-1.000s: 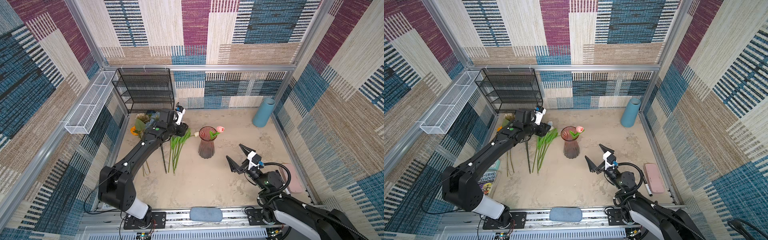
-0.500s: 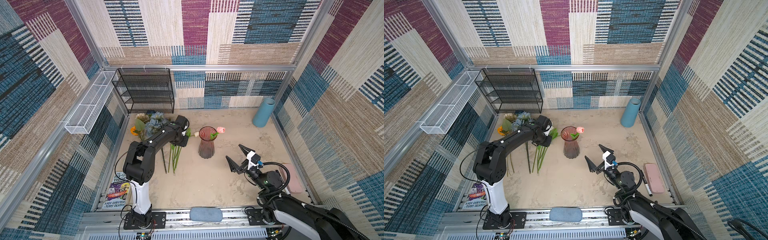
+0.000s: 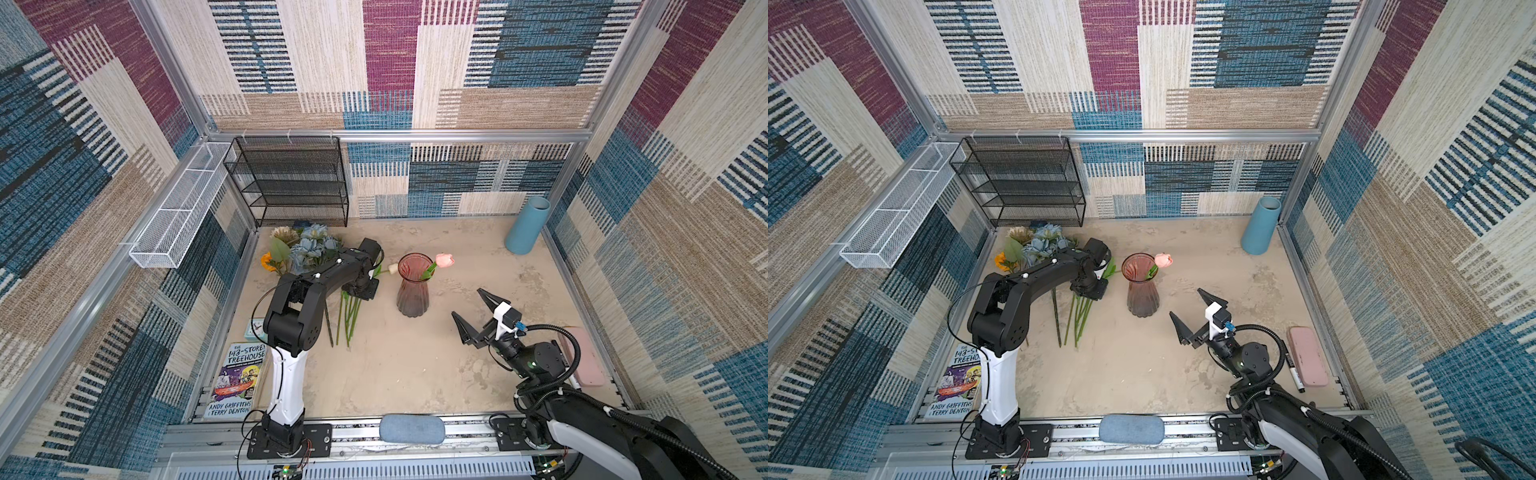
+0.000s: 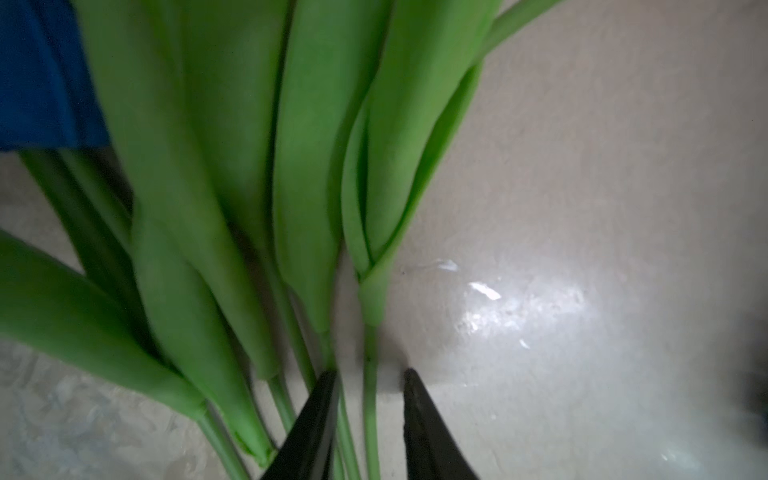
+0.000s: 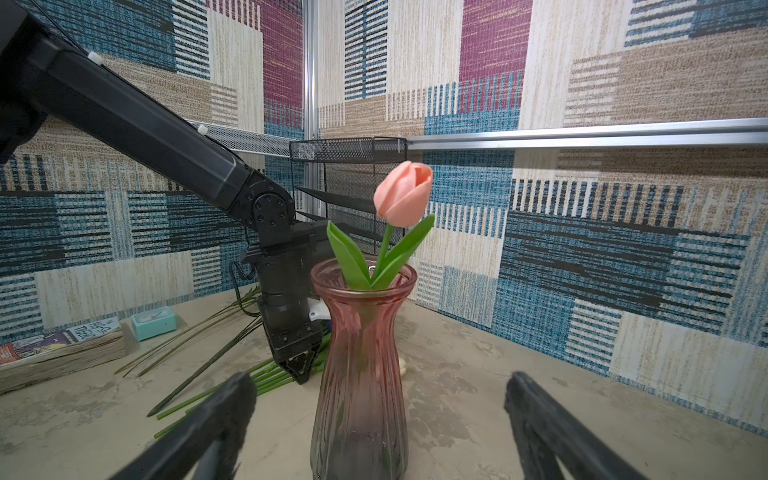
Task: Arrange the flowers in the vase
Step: 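Open the left gripper and move it back to the tulip bunch, then grasp a white tulip stem with the left gripper and lift it, then carry the white tulip over the vase opening with the left gripper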
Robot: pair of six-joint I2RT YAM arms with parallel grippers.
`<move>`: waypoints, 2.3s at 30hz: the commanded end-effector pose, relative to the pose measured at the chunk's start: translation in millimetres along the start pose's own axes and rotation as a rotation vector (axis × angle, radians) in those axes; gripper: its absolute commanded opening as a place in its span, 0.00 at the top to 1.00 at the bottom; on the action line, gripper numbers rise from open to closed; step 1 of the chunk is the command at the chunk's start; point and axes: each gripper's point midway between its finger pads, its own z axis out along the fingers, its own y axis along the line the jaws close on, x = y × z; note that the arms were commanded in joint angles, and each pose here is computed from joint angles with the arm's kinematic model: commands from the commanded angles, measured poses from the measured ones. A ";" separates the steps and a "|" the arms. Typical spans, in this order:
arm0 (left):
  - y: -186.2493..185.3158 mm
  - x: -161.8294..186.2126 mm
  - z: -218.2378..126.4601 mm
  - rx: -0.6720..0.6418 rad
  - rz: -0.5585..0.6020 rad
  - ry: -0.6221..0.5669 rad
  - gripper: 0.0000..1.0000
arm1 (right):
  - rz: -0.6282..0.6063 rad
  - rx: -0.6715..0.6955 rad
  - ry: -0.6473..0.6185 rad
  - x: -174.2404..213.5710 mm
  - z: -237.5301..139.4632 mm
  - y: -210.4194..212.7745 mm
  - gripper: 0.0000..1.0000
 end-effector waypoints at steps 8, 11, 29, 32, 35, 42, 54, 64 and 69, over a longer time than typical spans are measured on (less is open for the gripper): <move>-1.8 0.1 12.3 -0.020 0.027 0.022 0.83 | -0.008 0.014 -0.030 -8.6 -0.2 -2.2 0.03; -2.8 -1.1 9.0 -0.022 0.024 0.014 0.91 | -0.007 0.014 -0.029 -8.5 0.3 -2.2 0.03; -12.3 -28.8 -55.6 0.068 -0.026 -0.153 1.00 | -0.008 0.022 -0.030 -8.9 -0.6 -3.6 0.03; -14.2 -38.6 -79.8 0.100 -0.048 -0.237 1.00 | -0.007 0.021 -0.029 -8.6 -0.6 -3.4 0.03; -13.5 -50.1 -113.6 0.131 -0.076 -0.370 1.00 | -0.006 0.020 -0.030 -8.7 -0.7 -3.1 0.03; -9.8 -65.7 -189.3 0.196 -0.096 -0.734 1.00 | -0.005 0.018 -0.032 -9.6 -0.8 -2.8 0.03; -15.7 -63.9 -316.4 0.350 -0.058 -1.147 1.00 | -0.011 0.031 -0.039 -11.6 -1.9 -4.9 0.02; -52.1 -75.6 -400.7 0.483 0.033 -1.421 1.00 | -0.009 0.017 -0.043 -12.9 -2.1 -2.4 0.02; -80.6 -95.6 -397.1 0.554 0.052 -1.462 1.00 | -0.013 0.022 -0.040 -12.3 -1.9 -3.3 0.02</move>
